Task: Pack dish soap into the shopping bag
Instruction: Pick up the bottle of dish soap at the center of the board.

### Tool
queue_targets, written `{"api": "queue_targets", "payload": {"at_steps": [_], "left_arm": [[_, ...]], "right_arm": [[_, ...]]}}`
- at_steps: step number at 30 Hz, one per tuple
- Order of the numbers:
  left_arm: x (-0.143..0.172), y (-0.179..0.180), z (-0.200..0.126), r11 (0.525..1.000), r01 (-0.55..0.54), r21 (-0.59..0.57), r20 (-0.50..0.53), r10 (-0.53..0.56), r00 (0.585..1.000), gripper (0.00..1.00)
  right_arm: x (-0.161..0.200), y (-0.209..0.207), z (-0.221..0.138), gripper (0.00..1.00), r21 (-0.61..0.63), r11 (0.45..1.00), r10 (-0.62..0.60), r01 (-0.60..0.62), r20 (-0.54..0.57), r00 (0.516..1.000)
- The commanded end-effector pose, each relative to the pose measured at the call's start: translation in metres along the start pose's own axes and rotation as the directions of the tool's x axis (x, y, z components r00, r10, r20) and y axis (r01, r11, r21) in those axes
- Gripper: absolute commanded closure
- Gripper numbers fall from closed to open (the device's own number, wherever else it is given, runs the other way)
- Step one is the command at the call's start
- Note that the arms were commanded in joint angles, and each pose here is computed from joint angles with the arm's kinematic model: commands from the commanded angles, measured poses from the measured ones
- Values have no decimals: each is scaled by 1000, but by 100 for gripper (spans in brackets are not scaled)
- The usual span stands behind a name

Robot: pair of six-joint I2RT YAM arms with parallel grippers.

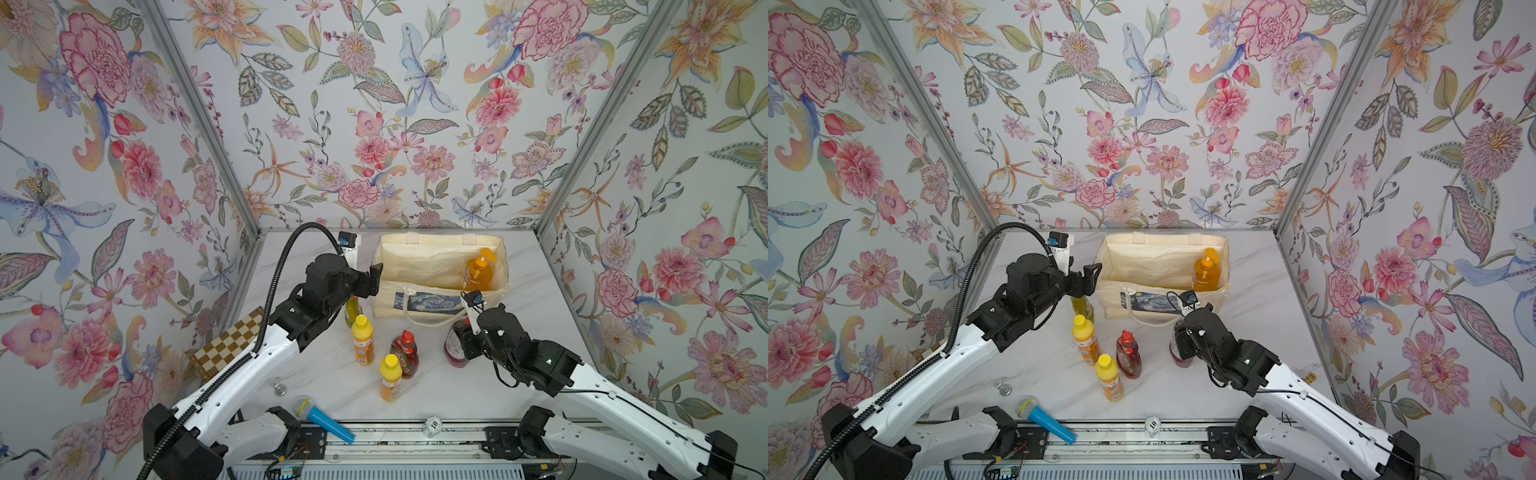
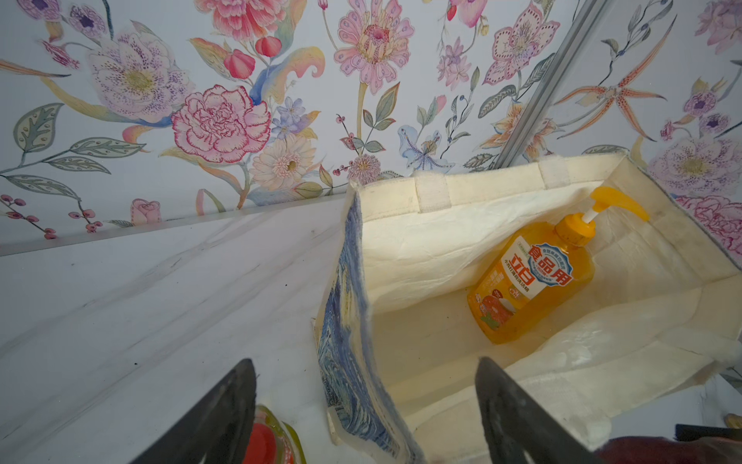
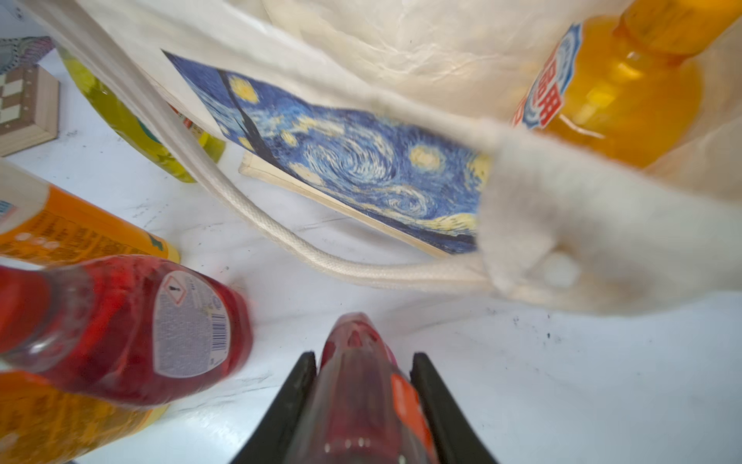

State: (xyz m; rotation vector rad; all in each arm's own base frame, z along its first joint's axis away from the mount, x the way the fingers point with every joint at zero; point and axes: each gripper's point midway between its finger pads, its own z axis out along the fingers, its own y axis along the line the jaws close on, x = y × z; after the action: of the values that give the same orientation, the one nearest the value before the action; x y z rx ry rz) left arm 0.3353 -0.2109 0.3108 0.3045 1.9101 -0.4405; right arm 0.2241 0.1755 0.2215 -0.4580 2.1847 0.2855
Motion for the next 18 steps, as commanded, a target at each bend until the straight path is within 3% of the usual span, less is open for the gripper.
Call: {"api": "queue_targets", "payload": {"at_steps": [1, 10, 18], "left_arm": [[-12, -10, -2, 999, -21, 44, 9, 20, 1000, 22], [-4, -15, 5, 997, -23, 69, -10, 23, 1000, 45], [0, -20, 7, 995, -13, 102, -15, 15, 1000, 62]], "right_arm": [[-63, 5, -45, 91, -40, 999, 20, -14, 145, 989], [-151, 21, -94, 91, -76, 996, -29, 44, 187, 982], [-220, 16, -91, 95, 5, 997, -77, 79, 248, 966]]}}
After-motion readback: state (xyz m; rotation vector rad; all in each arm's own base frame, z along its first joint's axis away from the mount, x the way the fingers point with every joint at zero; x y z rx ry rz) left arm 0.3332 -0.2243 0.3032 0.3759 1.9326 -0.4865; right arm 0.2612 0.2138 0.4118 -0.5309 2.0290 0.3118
